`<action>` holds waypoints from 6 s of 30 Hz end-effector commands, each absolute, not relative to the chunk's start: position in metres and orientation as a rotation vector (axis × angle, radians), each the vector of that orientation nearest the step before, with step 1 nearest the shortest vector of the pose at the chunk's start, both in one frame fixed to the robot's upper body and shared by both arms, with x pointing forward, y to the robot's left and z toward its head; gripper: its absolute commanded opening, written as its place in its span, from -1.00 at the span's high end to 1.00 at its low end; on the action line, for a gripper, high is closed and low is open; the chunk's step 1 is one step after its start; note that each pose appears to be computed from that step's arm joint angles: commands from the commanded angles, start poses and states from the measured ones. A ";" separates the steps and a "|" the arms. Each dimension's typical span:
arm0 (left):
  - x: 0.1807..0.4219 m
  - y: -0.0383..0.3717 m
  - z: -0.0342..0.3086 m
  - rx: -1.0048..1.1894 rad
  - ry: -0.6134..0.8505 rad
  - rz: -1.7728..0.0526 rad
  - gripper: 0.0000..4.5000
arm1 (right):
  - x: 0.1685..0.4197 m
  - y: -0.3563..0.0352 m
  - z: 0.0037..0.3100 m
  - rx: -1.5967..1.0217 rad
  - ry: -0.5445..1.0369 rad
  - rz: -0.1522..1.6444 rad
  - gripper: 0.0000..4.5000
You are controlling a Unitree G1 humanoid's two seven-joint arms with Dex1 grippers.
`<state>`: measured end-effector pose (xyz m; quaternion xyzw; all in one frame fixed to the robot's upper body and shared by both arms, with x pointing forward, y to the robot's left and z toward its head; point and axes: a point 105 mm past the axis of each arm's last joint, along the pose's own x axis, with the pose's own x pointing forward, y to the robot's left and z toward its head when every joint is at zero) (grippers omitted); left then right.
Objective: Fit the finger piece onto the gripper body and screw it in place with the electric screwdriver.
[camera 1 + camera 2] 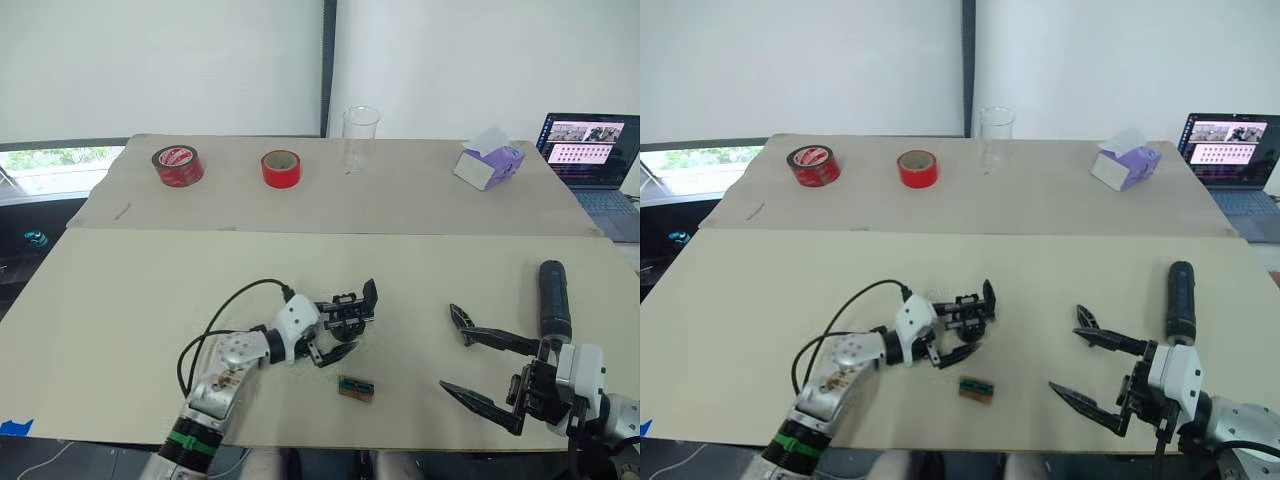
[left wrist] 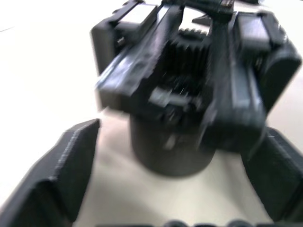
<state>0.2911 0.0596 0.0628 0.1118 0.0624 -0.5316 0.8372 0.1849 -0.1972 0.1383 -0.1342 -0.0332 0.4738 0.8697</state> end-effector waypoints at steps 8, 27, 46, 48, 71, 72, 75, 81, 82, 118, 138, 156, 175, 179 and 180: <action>0.312 0.072 0.067 0.274 0.114 -1.476 -0.98 | 0.184 -0.194 0.142 -0.283 -0.109 0.957 -1.00; 0.311 0.038 0.058 0.326 0.054 -1.666 -0.05 | 0.174 -0.197 0.138 -0.284 -0.101 0.891 -1.00; 0.284 0.036 0.068 0.190 0.077 -1.072 -0.03 | 0.182 -0.199 0.131 -0.265 -0.078 0.977 -1.00; 0.282 0.037 0.066 0.186 0.089 -1.051 -0.03 | 0.181 -0.198 0.131 -0.262 -0.074 0.988 -1.00; 0.316 0.061 0.068 0.348 0.108 -1.541 -0.96 | 0.183 -0.200 0.132 -0.282 -0.094 0.963 -1.00; 0.315 0.059 0.068 0.349 0.110 -1.574 -0.96 | 0.183 -0.199 0.132 -0.282 -0.094 0.959 -1.00; 0.314 0.050 0.067 0.341 0.116 -1.657 -0.96 | 0.180 -0.198 0.132 -0.281 -0.094 0.949 -1.00; 0.312 0.038 0.063 0.343 0.122 -1.732 -0.96 | 0.177 -0.201 0.134 -0.294 -0.094 0.918 -1.00; 0.313 0.038 0.063 0.340 0.121 -1.732 -0.96 | 0.176 -0.202 0.134 -0.295 -0.092 0.914 -1.00; 0.292 0.033 0.057 0.208 0.097 -1.022 -0.01 | 0.189 -0.198 0.130 -0.277 -0.093 0.980 -1.00; 0.278 0.154 0.085 0.135 0.041 -1.255 -0.99 | 0.150 -0.248 0.119 -0.268 0.051 0.552 -1.00; 0.261 0.094 0.206 0.050 -0.230 -1.446 -0.99 | 0.227 -0.269 0.141 -0.210 0.696 0.391 -1.00; 0.258 0.095 0.209 0.136 -0.230 -1.407 -0.99 | 0.279 -0.253 0.099 -0.232 1.087 0.397 -1.00; 0.258 0.096 0.208 0.137 -0.228 -1.398 -1.00 | 0.277 -0.253 0.089 -0.274 1.127 0.400 -0.89; 0.258 0.096 0.208 0.138 -0.228 -1.398 -1.00 | 0.276 -0.256 0.086 -0.289 1.140 0.393 -0.76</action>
